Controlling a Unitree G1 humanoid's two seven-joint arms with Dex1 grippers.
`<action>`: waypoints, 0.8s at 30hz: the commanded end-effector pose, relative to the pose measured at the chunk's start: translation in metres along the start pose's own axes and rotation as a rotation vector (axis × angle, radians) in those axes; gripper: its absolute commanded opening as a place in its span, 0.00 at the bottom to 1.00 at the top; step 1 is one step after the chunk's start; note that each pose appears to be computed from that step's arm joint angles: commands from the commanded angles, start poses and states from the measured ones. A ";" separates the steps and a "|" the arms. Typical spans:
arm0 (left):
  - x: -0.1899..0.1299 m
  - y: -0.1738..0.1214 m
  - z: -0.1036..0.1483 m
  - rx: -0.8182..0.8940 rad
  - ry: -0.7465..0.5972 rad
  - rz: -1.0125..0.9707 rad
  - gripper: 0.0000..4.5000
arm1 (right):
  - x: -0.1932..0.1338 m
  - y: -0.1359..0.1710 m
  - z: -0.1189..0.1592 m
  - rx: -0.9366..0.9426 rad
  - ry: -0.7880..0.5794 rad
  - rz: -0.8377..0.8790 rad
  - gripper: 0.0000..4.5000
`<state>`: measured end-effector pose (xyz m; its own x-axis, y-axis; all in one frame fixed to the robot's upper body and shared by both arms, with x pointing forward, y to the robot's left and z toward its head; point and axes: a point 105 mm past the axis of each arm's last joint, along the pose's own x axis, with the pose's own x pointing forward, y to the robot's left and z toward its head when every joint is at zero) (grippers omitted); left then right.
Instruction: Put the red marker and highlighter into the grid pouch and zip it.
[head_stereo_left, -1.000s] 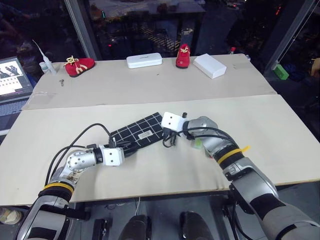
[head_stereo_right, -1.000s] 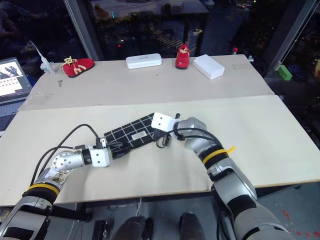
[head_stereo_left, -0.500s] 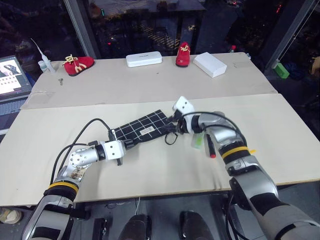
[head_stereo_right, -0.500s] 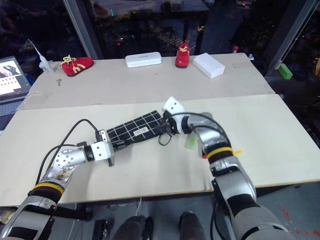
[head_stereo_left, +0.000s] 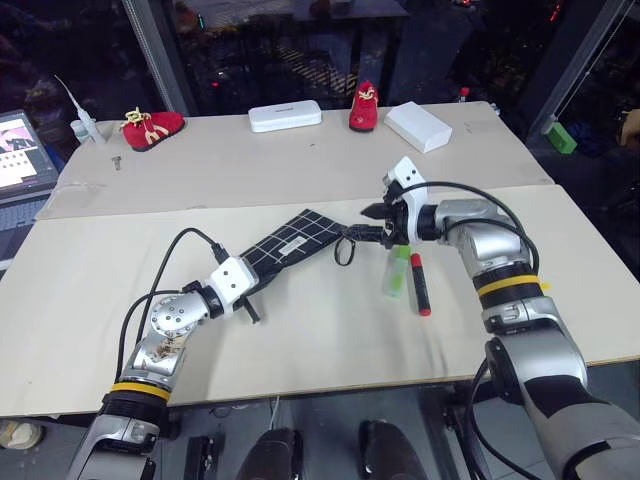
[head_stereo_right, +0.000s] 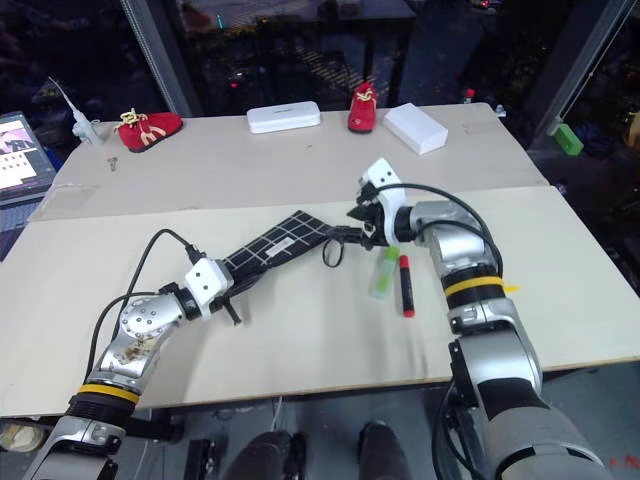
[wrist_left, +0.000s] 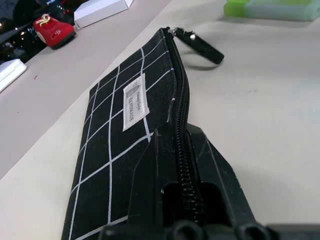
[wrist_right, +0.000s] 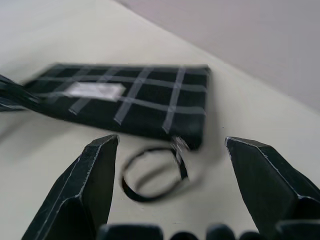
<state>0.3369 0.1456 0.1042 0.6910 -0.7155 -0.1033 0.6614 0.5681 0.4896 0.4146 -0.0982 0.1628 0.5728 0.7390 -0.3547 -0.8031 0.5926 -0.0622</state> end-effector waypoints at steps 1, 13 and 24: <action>-0.005 0.009 0.006 0.018 -0.013 0.030 0.00 | 0.005 0.000 0.011 -0.013 -0.029 -0.033 0.84; -0.004 0.015 0.006 -0.060 -0.050 0.074 0.00 | 0.031 0.007 -0.014 0.045 0.033 -0.055 0.84; -0.004 0.012 0.010 -0.068 -0.063 0.060 0.00 | 0.040 -0.004 -0.007 -0.017 0.015 -0.123 0.45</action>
<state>0.3399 0.1527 0.1023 0.7170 -0.6929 -0.0761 0.6550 0.6323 0.4138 0.4352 -0.0817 0.1202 0.6536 0.6259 -0.4256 -0.7195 0.6883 -0.0927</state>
